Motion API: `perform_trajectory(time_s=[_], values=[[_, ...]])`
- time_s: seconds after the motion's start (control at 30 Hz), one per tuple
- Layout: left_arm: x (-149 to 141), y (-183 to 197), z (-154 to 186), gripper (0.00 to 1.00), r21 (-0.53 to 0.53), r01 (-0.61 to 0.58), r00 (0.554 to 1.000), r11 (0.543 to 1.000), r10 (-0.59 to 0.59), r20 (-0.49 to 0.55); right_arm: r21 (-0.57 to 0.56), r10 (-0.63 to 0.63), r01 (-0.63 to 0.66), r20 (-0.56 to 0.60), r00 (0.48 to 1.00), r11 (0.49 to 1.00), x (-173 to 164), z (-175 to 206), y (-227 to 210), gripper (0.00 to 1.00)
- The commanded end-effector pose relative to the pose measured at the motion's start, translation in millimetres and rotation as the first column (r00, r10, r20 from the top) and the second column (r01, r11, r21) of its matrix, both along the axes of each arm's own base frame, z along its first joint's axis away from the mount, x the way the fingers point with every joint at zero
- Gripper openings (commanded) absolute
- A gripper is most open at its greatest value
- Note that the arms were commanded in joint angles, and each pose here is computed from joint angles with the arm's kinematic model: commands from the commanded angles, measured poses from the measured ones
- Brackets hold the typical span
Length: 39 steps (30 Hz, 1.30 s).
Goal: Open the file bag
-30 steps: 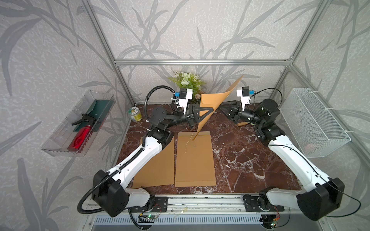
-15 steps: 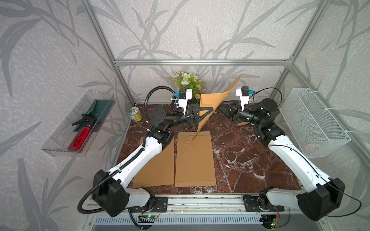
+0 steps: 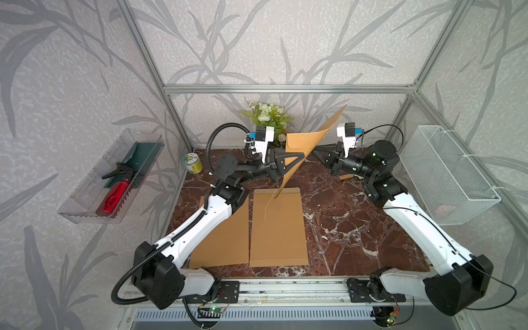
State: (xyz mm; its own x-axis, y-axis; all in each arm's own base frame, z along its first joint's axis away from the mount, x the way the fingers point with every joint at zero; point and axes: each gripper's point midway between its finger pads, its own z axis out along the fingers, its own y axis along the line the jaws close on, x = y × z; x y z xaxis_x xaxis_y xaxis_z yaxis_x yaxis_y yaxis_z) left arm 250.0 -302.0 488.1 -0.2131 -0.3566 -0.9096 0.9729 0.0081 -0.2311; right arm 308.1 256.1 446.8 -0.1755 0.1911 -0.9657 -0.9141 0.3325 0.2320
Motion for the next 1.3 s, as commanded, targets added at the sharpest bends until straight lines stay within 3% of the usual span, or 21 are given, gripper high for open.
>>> perform_trajectory(time_s=[0.0,0.53,1.27], values=[[-7.3,1.4,6.1,0.0,-0.02,0.008,1.0,1.0,-0.008,0.027,0.021,-0.014,0.013,0.06,0.998,1.0,-11.9,22.8,-4.4,0.03],[-0.7,6.2,1.6,0.0,-0.026,-0.061,0.998,0.998,0.062,0.023,0.024,-0.138,0.138,0.0,0.99,0.99,-5.0,19.1,-19.3,0.0],[0.2,11.0,1.4,0.0,-0.03,-0.085,0.996,0.996,0.086,0.029,-0.049,-0.286,0.286,0.002,0.958,0.957,2.4,15.1,-38.4,0.0]])
